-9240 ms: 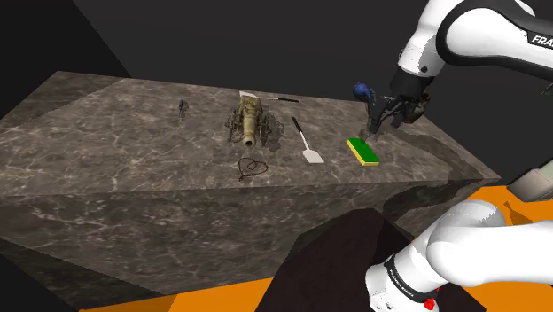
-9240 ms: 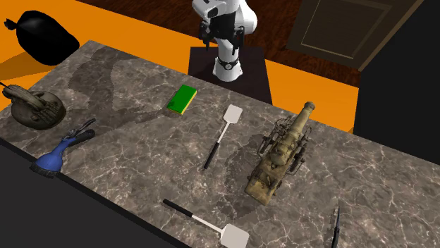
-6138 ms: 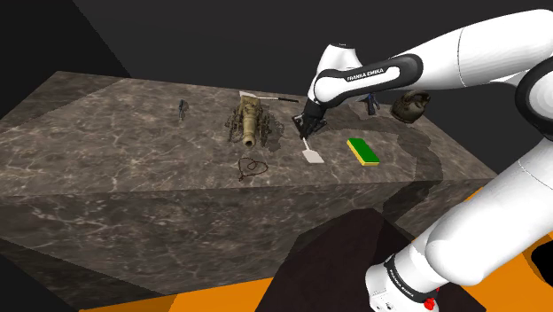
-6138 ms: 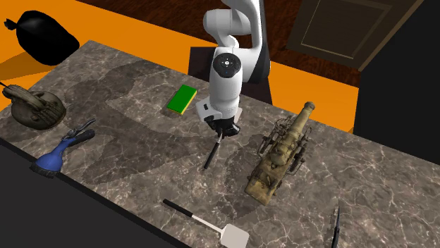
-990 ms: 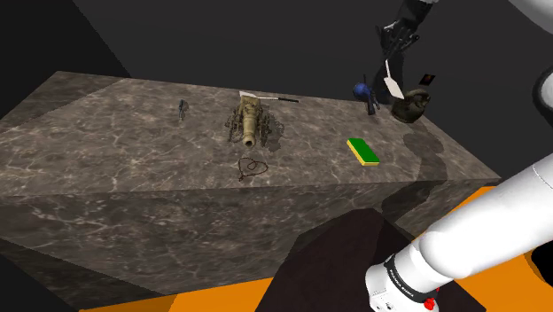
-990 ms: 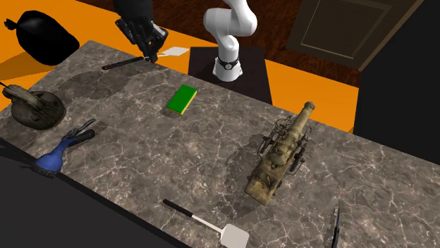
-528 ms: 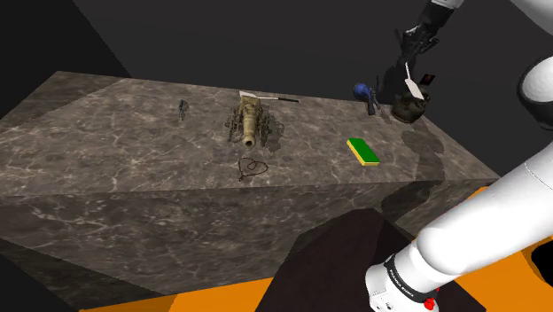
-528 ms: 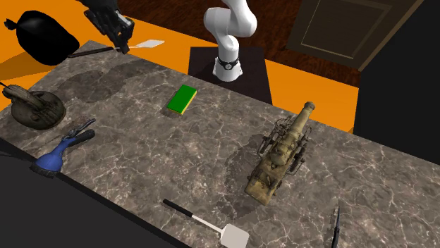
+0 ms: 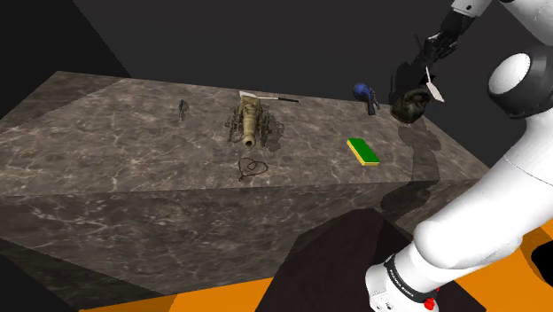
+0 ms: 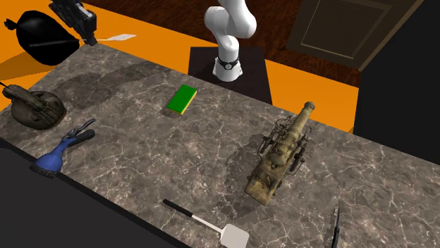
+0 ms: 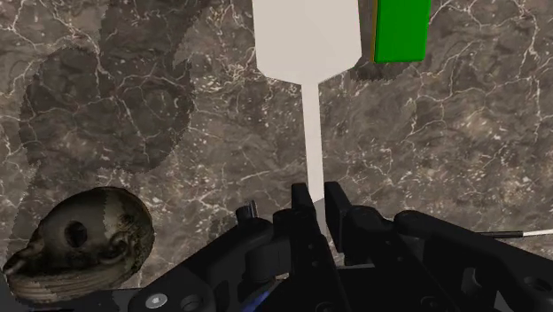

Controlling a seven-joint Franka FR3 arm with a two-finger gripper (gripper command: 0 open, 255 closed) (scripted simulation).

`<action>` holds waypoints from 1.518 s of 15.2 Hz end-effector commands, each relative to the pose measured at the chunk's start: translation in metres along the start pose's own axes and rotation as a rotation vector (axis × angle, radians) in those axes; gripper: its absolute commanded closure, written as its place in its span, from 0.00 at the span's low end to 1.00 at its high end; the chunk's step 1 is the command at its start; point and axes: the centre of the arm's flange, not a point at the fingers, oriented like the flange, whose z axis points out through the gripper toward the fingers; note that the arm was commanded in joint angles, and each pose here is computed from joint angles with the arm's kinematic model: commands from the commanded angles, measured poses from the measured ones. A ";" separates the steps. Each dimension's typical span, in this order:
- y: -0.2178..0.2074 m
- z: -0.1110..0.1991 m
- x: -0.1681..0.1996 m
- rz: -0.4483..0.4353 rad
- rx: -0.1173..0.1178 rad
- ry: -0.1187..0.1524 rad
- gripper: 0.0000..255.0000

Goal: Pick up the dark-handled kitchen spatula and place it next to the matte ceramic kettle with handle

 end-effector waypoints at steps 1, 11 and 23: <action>0.024 -0.001 0.001 -0.002 0.000 0.000 1.00; 0.138 0.005 0.011 -0.002 0.000 0.000 1.00; 0.138 0.068 0.007 -0.002 0.000 0.000 1.00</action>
